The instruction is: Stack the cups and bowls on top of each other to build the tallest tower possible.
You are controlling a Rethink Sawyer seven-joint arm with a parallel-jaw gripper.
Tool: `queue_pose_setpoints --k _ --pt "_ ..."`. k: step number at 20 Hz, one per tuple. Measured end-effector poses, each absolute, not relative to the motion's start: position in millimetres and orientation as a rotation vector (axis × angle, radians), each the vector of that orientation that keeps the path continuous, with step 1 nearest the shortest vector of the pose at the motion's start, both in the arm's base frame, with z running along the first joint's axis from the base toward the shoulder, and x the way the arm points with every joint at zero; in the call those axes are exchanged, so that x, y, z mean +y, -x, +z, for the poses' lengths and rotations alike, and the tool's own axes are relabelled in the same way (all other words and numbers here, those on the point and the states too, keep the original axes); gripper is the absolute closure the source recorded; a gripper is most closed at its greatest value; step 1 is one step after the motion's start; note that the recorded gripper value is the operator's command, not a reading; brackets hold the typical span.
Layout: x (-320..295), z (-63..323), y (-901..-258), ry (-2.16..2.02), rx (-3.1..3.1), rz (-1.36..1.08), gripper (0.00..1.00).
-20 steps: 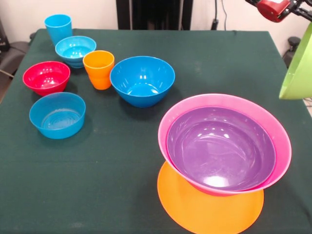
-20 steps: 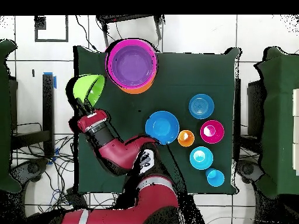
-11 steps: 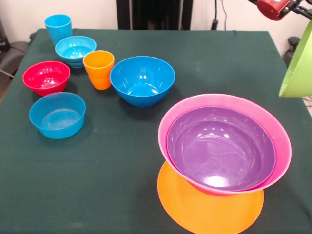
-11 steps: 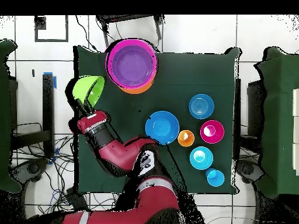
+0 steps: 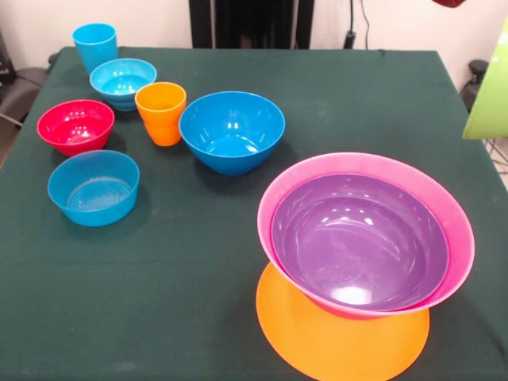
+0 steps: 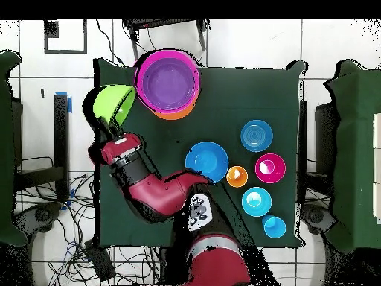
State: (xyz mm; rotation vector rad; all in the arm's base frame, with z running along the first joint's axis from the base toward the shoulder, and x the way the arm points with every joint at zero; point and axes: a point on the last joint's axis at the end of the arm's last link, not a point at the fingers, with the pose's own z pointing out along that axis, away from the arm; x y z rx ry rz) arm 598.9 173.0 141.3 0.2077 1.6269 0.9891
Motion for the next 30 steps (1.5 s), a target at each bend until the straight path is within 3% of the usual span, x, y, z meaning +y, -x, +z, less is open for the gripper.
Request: queue_pose_setpoints --k 13,30 --pt "149 167 -608 -0.337 1.574 1.151 1.00" --pt "83 148 -614 -0.480 1.553 1.460 1.00"
